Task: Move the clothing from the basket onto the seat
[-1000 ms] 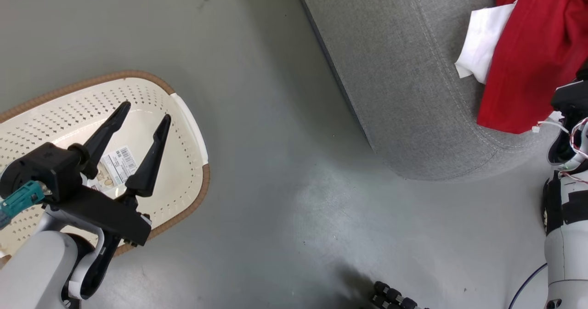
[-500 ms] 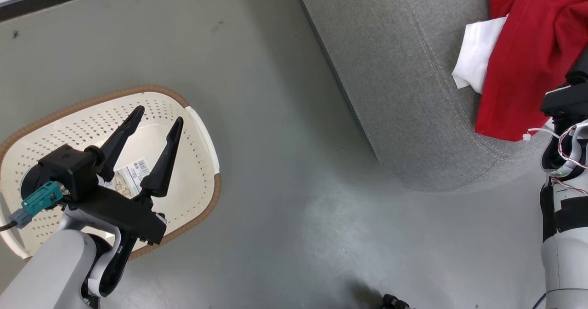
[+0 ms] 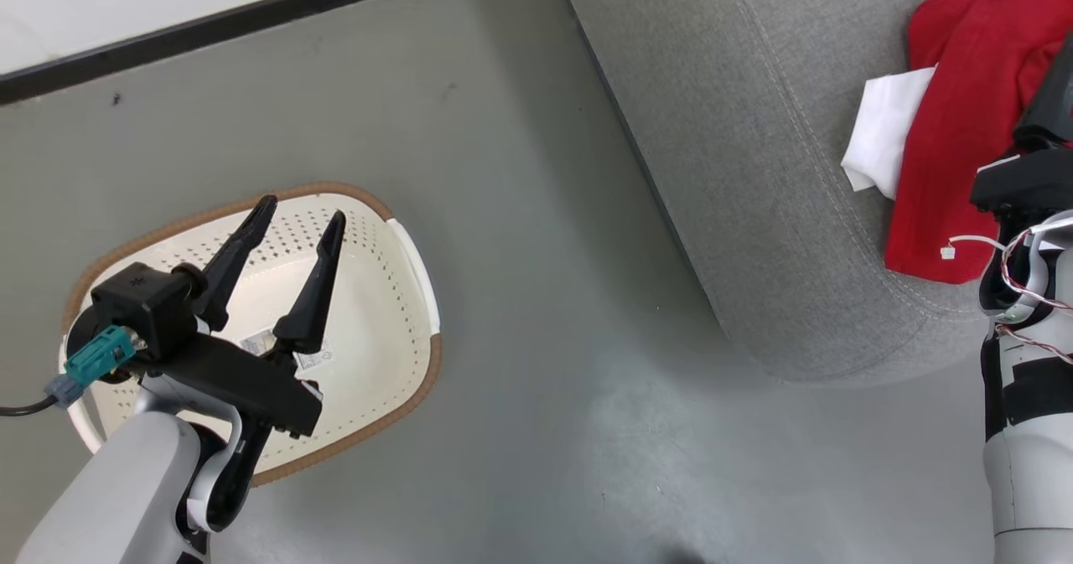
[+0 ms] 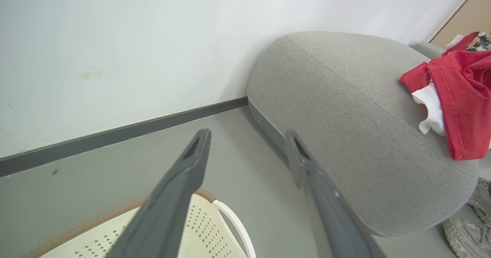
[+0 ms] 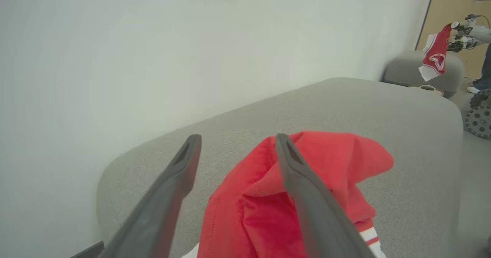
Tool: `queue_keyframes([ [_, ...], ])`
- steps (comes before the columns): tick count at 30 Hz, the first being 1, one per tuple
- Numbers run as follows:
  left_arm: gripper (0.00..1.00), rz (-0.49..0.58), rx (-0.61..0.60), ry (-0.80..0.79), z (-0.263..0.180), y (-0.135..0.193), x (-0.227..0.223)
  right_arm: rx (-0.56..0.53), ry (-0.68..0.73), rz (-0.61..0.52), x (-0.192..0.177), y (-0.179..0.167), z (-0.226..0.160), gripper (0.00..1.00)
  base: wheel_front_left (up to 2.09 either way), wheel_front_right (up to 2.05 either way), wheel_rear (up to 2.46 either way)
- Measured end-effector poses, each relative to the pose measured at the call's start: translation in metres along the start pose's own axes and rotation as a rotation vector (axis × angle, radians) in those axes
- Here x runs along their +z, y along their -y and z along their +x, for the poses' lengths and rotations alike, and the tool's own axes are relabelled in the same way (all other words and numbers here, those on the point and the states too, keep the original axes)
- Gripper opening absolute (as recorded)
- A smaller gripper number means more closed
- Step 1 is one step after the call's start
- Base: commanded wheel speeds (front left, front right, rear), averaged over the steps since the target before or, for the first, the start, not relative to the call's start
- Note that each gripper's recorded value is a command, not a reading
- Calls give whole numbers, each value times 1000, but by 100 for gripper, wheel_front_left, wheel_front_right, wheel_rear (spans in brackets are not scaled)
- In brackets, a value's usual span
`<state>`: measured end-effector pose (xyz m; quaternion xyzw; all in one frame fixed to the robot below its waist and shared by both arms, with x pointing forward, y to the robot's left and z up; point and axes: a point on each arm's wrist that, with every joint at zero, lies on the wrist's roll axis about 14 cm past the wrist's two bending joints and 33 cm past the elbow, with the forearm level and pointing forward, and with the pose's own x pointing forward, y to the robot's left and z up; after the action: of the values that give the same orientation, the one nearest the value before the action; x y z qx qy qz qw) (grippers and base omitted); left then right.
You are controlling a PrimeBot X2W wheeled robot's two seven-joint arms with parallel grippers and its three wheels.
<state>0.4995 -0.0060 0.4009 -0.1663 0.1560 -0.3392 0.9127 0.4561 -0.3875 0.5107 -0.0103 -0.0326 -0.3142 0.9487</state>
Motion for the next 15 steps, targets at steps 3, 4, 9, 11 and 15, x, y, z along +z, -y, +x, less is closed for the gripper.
queue_keyframes([
  [3,100,-3,15,14,-3,-1,5,18,10,5,4,-5,0,100,0,0,0],
  [4,100,-2,24,22,-4,-3,8,31,17,4,6,-8,0,100,0,0,0],
  [9,100,10,74,62,-13,-13,22,97,30,15,10,-28,-5,100,0,0,0],
  [11,100,8,94,70,-18,-16,25,126,35,28,13,-37,-6,100,0,0,0],
  [15,100,17,147,101,-29,-24,34,187,49,47,20,-58,-9,100,0,0,0],
])
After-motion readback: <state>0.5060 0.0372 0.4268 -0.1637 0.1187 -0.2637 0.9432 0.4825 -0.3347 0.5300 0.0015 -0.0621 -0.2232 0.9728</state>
